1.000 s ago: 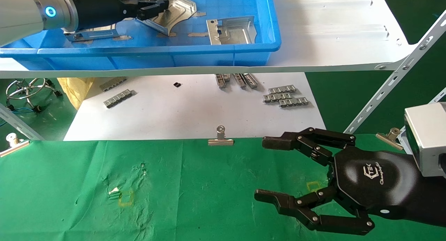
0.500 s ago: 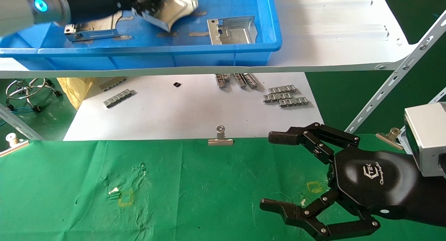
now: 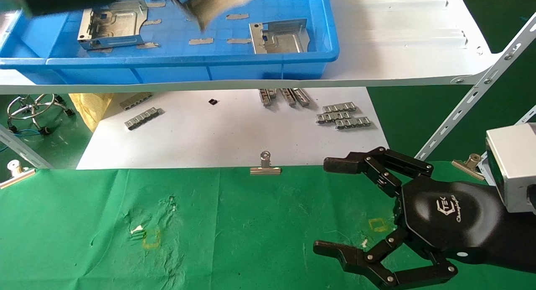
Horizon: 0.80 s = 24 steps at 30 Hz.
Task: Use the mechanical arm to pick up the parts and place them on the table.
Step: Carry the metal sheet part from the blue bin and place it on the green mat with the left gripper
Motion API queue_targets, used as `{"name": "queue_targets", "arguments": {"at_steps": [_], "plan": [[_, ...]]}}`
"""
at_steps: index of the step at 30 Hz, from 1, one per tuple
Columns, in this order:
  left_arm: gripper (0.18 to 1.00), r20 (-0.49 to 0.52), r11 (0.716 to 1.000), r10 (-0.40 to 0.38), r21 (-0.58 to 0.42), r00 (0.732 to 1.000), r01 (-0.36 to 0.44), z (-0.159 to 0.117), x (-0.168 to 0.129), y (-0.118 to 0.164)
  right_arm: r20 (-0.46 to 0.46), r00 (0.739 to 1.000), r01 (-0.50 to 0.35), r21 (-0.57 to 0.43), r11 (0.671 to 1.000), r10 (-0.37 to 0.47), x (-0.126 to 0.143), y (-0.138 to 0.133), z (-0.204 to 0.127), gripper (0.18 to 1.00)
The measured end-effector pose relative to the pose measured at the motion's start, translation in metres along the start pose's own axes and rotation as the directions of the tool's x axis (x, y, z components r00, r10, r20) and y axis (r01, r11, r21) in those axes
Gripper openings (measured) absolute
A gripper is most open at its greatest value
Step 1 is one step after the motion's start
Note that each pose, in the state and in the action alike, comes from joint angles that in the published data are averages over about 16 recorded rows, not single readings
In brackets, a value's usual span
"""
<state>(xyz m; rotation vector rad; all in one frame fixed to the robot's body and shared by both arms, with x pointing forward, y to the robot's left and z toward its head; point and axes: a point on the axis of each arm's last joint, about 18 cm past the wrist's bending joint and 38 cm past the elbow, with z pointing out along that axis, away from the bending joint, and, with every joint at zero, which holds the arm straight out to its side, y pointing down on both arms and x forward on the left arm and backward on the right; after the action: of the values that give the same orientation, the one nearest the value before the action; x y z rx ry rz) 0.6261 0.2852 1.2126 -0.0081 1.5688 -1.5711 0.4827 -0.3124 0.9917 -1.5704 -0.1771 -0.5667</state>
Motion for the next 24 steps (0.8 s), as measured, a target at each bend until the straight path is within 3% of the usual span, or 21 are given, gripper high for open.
{"name": "queue_targets", "arguments": {"at_steps": [6,12,24], "plan": [[0.274,-0.141,0.995,0.091,0.061,0.986,-0.083,-0.029,0.028,0.012,0.000,1.000,0.000,0.000,1.000,0.000,0.000,0.000,0.000,1.001],[0.274,-0.204,0.978,0.204,0.087,0.958,-0.190,-0.063,0.051,0.040,0.000,1.000,0.000,0.000,1.000,0.000,0.000,0.000,0.000,1.001],[0.273,-0.306,0.918,0.365,-0.040,0.879,-0.395,-0.115,0.088,0.127,0.000,1.000,0.000,0.000,1.000,0.000,0.000,0.000,0.000,1.001]]}}
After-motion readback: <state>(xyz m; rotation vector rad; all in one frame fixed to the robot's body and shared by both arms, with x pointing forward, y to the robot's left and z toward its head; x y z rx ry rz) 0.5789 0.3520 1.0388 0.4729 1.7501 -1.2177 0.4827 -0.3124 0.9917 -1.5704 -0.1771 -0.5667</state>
